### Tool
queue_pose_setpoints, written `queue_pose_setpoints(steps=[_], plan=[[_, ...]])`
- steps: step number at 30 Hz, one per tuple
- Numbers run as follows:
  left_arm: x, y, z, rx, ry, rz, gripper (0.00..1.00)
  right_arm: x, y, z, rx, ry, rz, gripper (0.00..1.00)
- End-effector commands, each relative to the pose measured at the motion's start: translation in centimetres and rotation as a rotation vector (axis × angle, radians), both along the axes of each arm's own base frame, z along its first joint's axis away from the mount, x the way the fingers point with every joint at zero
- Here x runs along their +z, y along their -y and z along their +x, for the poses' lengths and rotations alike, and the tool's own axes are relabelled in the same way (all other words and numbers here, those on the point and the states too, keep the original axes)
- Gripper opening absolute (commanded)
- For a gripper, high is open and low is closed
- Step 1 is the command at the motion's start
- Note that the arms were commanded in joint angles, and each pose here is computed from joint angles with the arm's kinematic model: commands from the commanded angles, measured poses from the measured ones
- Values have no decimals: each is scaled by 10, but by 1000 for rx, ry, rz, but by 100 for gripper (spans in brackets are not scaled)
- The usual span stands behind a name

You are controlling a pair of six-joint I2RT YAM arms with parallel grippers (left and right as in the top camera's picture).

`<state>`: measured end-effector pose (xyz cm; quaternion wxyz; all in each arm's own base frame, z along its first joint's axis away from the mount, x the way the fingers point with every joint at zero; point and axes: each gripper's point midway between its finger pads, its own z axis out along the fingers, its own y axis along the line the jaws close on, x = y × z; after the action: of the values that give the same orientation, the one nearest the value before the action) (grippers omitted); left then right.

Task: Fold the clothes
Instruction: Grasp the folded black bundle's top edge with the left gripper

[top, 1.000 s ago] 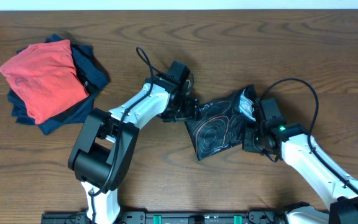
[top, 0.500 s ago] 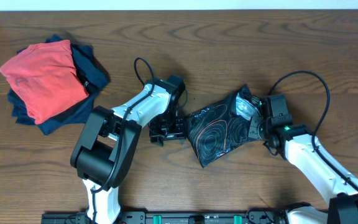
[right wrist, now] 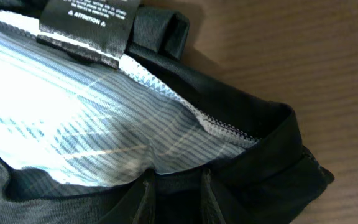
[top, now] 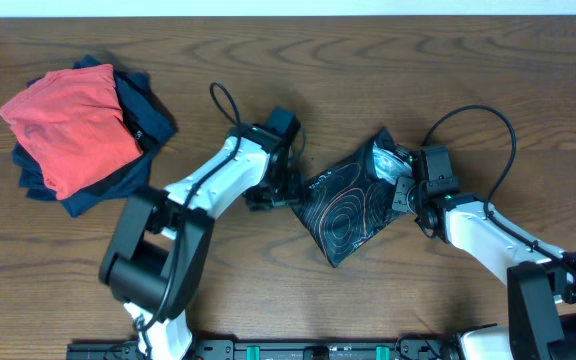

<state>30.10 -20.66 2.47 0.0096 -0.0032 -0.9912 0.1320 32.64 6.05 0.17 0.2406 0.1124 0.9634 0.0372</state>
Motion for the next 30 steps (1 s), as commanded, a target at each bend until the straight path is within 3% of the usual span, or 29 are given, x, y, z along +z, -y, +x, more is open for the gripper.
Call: queue_pose_setpoints(steps=[1,8,13,19,23,28,30], plan=[[15,-4,28,-9,156,27,67,-6,7,3,-4,-1,-16,25],[16,-5,38,6,202,40,68,20,-7,41,101,191,-24,25],[21,-11,47,69,216,24,71,37,-37,54,211,290,28,42],[34,8,59,-12,281,-85,86,45,-47,53,259,311,13,49],[43,26,62,-95,312,-182,96,81,-40,48,242,367,18,55],[63,55,67,-185,347,-336,100,141,-15,25,230,457,-18,73],[68,60,73,-204,363,-353,99,160,-5,11,230,483,-37,93]])
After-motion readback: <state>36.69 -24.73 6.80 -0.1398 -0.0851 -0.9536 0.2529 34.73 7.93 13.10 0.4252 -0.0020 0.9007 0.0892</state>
